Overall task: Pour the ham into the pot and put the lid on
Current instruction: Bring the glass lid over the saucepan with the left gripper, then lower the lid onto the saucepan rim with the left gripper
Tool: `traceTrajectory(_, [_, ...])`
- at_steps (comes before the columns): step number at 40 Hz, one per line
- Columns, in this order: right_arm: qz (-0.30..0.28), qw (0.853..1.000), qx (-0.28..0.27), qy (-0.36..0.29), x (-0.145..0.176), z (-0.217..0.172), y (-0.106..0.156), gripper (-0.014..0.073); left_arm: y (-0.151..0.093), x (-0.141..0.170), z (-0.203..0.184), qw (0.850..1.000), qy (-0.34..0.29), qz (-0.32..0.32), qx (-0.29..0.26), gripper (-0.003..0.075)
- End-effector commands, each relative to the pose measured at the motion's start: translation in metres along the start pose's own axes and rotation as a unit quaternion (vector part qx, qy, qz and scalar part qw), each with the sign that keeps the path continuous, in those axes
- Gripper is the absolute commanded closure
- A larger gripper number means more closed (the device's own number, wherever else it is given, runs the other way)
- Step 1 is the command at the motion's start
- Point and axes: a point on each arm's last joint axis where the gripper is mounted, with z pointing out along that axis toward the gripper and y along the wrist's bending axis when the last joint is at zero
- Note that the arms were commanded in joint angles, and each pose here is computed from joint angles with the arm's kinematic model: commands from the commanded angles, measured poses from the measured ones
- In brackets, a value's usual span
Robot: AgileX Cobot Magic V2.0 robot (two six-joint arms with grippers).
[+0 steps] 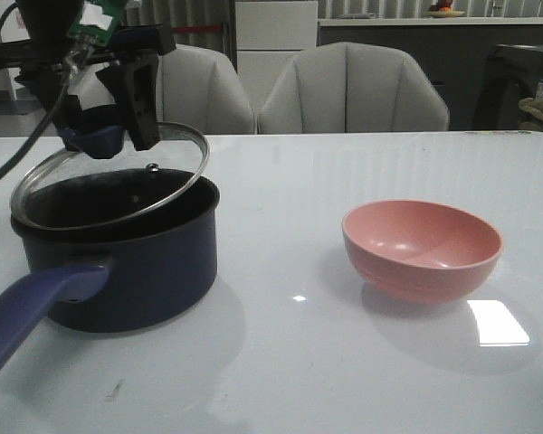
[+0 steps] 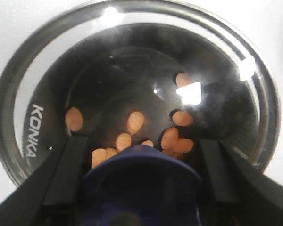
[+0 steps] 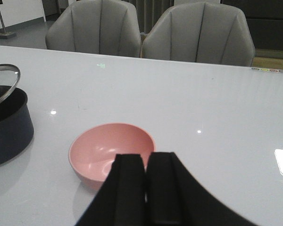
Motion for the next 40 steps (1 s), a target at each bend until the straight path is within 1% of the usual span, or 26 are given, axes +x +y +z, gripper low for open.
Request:
traceTrajectory(1, [-0.005,0.999,0.007,-0.049,-0.016,-0.002,-0.001,0.0448,-0.009,0.006,-0.025,1.0,-0.011,0.001,0.014,0.0606])
traceTrajectory(17, [-0.005,0.999,0.007,-0.049,-0.016,-0.002,-0.001,0.0448,0.0,0.015,-0.009,1.0,0.02,0.006,-0.019,0.0605])
traceTrajectory(40, [-0.005,0.999,0.007,-0.049,-0.016,-0.002,-0.001,0.0448,-0.002,0.011,-0.02,1.0,-0.001,0.009,-0.018,0.0605])
